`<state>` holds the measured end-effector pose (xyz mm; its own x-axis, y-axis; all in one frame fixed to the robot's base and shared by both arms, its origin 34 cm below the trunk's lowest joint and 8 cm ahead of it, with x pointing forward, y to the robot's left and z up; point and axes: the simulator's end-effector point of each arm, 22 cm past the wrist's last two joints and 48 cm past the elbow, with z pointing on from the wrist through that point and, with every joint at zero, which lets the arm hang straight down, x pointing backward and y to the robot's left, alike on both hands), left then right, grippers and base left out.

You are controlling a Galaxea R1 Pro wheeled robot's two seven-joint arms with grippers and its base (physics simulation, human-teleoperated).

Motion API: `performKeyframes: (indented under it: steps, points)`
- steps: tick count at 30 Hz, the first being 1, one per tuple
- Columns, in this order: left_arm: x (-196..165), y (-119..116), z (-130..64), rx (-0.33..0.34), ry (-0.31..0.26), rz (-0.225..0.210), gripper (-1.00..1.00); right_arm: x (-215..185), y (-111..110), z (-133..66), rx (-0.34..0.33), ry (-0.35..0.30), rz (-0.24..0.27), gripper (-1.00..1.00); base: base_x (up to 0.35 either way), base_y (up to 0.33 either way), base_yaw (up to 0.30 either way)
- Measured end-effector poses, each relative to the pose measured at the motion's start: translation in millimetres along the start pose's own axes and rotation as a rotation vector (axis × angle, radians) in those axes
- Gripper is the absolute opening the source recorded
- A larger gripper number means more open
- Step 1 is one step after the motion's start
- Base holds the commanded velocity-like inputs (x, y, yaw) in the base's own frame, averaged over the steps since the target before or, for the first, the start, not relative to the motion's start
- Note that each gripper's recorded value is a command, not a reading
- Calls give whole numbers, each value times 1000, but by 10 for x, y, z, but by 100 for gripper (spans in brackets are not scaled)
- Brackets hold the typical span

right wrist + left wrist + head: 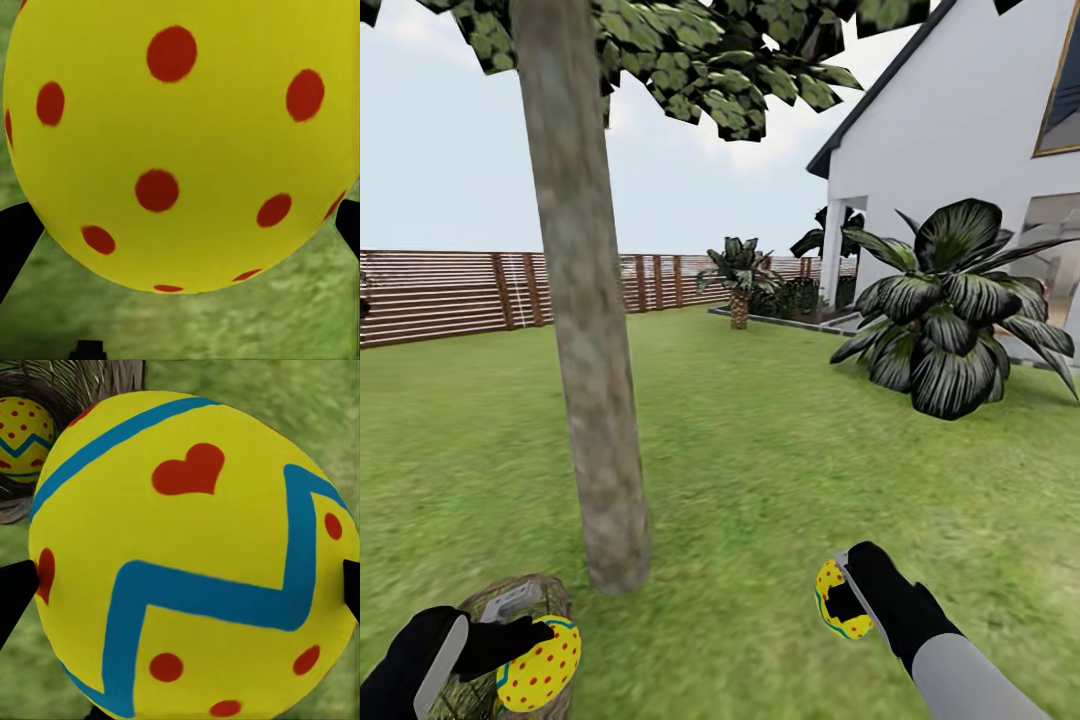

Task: Take the three Easter eggs out of the wicker basket on the lawn in the garden, then place them on the lawn next to a single tree (choose any tree) so that all three eggs are next to the same tree and none are left in the basket.

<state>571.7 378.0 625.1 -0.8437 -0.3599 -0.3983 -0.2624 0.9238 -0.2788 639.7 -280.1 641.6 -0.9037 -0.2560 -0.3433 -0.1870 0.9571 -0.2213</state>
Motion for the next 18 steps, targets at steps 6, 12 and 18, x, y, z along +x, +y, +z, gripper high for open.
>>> performKeyframes:
  steps: [6, 12, 18]
  points:
    - [1, 0, 0, 0, 0, 0, -100, 0, 1, 0, 0, 0, -1, -100, 156, -325, 266]
    - [-1, 0, -1, 0, 0, 0, -100, 0, 0, 0, 0, 0, 0, -100, 156, -324, 266]
    - [0, 0, 0, 0, 0, 0, -100, 1, 0, 0, 0, 0, 0, -100, 156, -324, 266]
